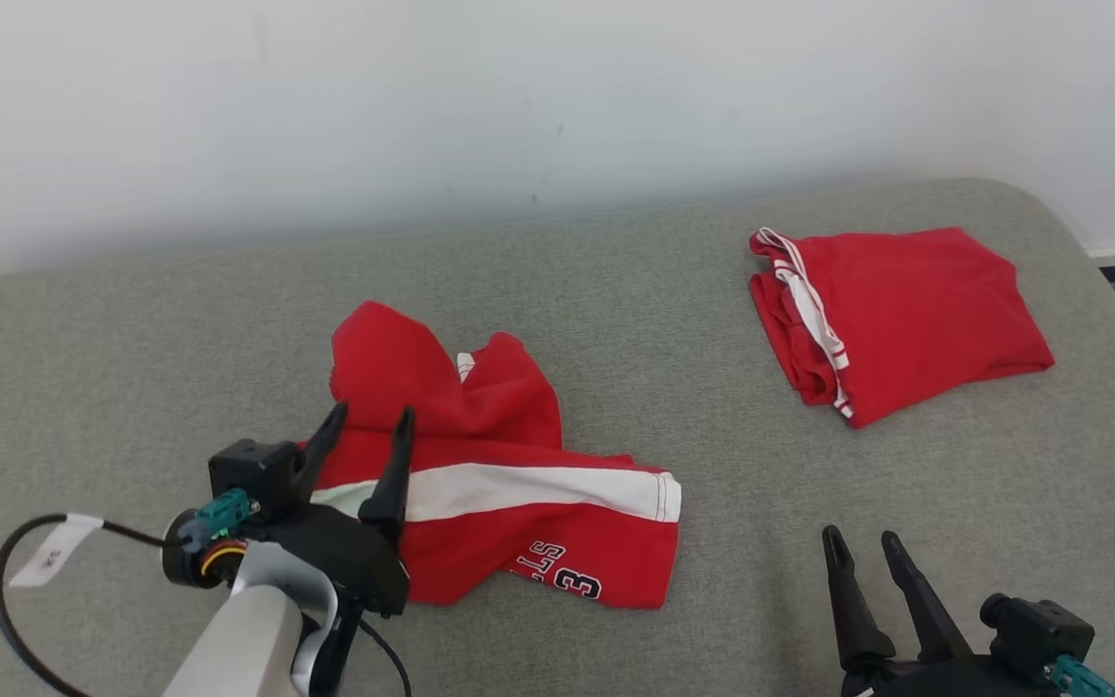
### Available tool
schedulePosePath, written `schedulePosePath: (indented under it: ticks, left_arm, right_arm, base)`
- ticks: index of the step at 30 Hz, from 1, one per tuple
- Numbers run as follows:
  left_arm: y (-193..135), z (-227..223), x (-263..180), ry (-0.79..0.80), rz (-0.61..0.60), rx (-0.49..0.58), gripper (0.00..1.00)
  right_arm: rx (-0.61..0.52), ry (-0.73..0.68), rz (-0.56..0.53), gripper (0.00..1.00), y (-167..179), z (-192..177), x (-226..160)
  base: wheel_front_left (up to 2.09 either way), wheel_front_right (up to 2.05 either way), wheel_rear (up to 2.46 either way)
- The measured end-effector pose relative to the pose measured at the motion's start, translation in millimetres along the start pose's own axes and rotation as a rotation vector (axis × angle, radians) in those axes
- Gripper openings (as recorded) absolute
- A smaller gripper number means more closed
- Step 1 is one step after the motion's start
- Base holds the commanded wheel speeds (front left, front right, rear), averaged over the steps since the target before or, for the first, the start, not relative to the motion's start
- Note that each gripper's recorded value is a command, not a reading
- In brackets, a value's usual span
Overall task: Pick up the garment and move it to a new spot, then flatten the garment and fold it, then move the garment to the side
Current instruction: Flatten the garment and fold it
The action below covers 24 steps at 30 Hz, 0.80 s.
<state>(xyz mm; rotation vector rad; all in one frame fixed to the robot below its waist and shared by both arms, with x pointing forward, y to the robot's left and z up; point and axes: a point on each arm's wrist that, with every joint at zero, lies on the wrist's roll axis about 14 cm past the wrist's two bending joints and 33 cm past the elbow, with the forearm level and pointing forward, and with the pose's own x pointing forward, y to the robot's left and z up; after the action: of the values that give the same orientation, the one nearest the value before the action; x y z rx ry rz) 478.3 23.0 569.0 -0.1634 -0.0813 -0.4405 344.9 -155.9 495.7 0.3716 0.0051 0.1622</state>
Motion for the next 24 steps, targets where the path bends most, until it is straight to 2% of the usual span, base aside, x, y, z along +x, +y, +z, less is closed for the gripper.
schedulePosePath:
  ticks: [9,16,24]
  left_arm:
    - [33,-5,-19,0.016,0.088,0.011,1.0]
    - [60,-30,-23,0.112,0.144,0.003,1.0]
    - [72,-70,-23,0.239,0.169,-0.024,1.0]
  right_arm:
    - [0.008,0.028,0.023,1.0,7,-8,5]
    - [0.007,0.04,0.008,1.0,2,-11,5]
    - [0.004,0.048,-0.038,1.0,-13,-13,3]
  base:
    - [0.0,0.0,0.0]
    - [0.0,0.0,0.0]
    - [0.0,0.0,0.0]
